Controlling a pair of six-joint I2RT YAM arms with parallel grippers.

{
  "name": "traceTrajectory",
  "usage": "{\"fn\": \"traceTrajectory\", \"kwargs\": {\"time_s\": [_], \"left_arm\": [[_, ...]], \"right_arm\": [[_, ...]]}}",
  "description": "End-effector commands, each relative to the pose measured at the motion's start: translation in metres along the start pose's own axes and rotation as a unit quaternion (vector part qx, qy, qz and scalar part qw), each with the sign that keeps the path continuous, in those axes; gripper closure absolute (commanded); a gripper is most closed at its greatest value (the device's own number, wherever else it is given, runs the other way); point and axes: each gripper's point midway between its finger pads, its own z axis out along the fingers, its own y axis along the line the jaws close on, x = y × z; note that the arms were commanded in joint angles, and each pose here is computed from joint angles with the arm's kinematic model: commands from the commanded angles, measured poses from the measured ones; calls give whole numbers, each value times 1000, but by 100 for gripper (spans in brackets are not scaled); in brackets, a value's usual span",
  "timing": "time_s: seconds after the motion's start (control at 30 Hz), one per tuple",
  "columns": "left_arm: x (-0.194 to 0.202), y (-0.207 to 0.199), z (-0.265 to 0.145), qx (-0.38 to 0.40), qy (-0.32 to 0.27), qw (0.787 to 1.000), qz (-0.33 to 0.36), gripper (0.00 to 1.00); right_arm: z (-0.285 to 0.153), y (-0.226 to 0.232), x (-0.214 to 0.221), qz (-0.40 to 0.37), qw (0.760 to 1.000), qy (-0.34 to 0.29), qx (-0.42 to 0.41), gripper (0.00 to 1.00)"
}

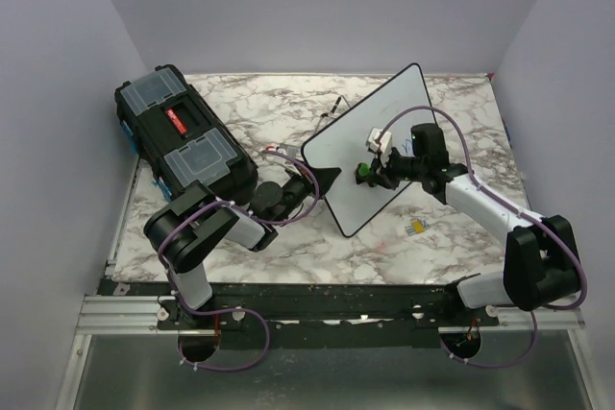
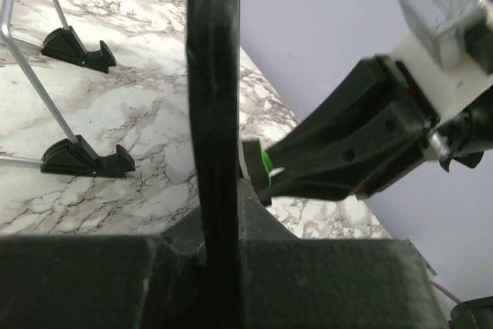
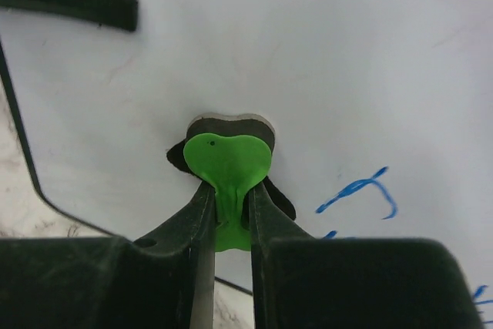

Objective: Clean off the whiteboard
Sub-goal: Erase the whiteboard at the center of the board.

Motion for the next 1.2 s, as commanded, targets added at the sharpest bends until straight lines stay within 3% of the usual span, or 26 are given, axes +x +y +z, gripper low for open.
{"fn": "traceTrajectory", "kwargs": {"time_s": [0.0, 0.13, 0.3, 0.43, 0.57, 0.7, 0.87, 1.0, 1.17], "left_arm": [[-12, -73, 2, 140, -6, 990, -26, 100], [-13, -73, 1, 140, -7, 990, -24, 100], [-13, -74, 0, 143, -8, 989, -25, 100], [-13, -75, 0, 145, -8, 989, -26, 100], [-12, -76, 2, 148, -8, 988, -30, 100], [-13, -76, 3, 148, -8, 988, -29, 100], [-13, -75, 3, 145, -7, 989, -26, 100], [-12, -75, 3, 145, -5, 989, -26, 100], [-12, -75, 1, 146, -6, 989, -25, 100]], "right_arm": [[-9, -63, -65, 13, 988, -81, 135, 99], [-20, -94, -49, 27, 976, -49, 211, 99], [-23, -89, -3, 35, 977, 8, 208, 99], [-14, -42, 29, 15, 993, 44, 110, 99], [-7, 12, 37, 11, 999, 40, -25, 99], [0, 29, 27, 2, 998, 24, -60, 99], [0, -4, -22, 10, 999, -29, -9, 99], [-8, -47, -53, 30, 994, -52, 86, 99], [-17, -89, -46, 41, 982, -30, 182, 99]]}}
